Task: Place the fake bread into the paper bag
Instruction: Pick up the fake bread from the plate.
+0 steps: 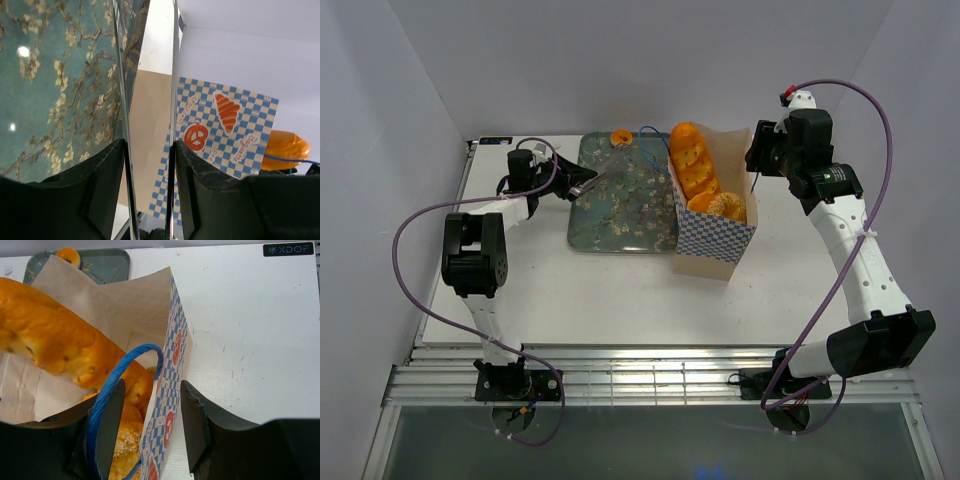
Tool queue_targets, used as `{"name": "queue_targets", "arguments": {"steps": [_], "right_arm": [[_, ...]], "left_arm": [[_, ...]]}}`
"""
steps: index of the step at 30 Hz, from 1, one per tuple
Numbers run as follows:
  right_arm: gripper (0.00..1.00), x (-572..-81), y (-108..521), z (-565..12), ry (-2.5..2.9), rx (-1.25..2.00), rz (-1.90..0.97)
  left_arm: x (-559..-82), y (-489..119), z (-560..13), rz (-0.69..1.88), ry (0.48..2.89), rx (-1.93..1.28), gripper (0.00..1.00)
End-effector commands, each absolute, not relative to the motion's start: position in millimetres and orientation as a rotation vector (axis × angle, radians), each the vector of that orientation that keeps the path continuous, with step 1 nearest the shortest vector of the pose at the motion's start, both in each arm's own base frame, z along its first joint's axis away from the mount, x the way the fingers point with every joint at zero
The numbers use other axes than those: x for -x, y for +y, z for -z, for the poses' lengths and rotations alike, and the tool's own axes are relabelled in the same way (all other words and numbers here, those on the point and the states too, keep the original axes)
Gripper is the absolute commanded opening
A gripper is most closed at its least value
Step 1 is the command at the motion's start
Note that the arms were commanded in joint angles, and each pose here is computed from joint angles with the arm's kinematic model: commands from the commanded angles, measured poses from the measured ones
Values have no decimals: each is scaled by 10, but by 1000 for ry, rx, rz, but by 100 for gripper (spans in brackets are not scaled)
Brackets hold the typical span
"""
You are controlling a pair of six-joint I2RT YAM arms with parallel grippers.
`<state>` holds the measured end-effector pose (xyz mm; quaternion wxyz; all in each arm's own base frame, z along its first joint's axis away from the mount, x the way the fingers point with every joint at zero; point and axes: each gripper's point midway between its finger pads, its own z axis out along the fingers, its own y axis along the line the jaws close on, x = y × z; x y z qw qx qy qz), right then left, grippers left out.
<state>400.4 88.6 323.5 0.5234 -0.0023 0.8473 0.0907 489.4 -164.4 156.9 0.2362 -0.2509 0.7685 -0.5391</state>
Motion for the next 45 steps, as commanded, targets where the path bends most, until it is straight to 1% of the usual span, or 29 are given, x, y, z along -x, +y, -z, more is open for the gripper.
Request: {"name": "queue_targets", "arguments": {"steps": [1, 7, 13, 19, 25, 39, 42, 45], "right_arm": [[54, -4060, 913, -3325, 1982, 23, -219], [54, -4073, 935, -3306, 1985, 23, -231], [54, -4091, 934, -3318, 1985, 19, -232], [54, -4103, 914, -3331, 1985, 18, -218], [54, -4125, 934, -3310, 1994, 22, -225], [54, -4153, 904, -3280, 2003, 23, -198], [54, -4164, 909, -3248, 2009, 26, -198], [54, -4171, 915, -3248, 2008, 24, -202]], "left_arm": [[-5084, -1659, -2052, 1551, 1977, 605, 54], [-5266, -1602, -1940, 1527, 1938, 701, 54], [-5428, -1588, -1706, 1539, 1929, 802, 53], [-5527, -1517, -1576, 1477, 1911, 856, 52], [-5676, -1513, -1463, 1441, 1894, 868, 52], [-5934, -1596, -1299, 1471, 1888, 890, 52], [-5972, -1634, -1289, 1481, 1889, 878, 51], [-5997, -1680, -1304, 1492, 1890, 861, 48]]}}
